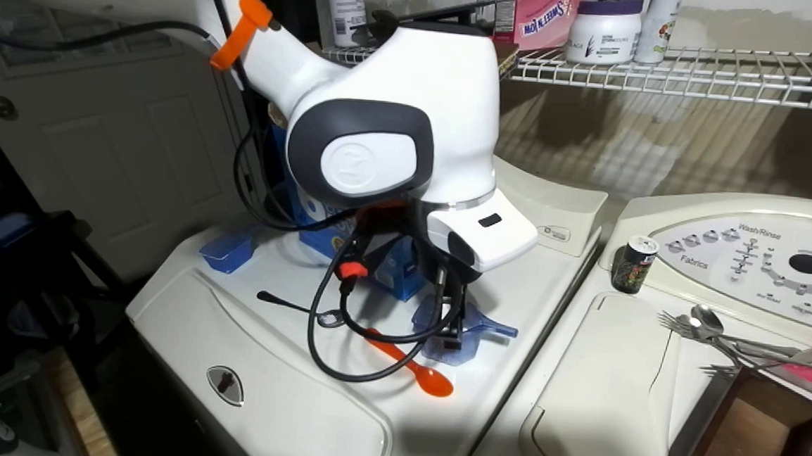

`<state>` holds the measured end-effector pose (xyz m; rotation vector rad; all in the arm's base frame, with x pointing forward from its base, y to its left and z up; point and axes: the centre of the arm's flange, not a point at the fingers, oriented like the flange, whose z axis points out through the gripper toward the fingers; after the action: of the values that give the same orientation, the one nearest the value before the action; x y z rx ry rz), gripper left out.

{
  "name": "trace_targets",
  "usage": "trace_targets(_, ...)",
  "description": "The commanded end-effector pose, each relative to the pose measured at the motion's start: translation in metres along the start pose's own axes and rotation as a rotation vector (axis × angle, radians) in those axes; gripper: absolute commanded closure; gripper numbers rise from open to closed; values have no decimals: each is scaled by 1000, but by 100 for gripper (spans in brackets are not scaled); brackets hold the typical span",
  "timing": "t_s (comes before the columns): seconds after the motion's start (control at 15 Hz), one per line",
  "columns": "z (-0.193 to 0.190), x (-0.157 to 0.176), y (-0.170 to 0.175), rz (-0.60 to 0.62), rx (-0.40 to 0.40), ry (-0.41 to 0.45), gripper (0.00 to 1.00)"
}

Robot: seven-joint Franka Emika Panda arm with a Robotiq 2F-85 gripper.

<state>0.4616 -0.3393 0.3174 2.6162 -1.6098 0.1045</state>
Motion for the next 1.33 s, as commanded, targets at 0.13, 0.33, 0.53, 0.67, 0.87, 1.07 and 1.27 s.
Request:
trace_targets(0.13,-21,8,6,13,12,115,99)
trace_targets(0.33,-43,7,10,-31,6,216,99)
trace_targets(0.53,-61,-2,7,-113,-23,298,99)
trace_targets(0.67,-71,-10,2,-177,-60,333,99)
trace_targets(0.87,-79,-26,-4,-264,-130,383,99)
trace_targets(1.07,-80,-44,-9,-319,-209,436,99)
trace_targets(1.27,-81,-61,-8,-338,-280,480,99)
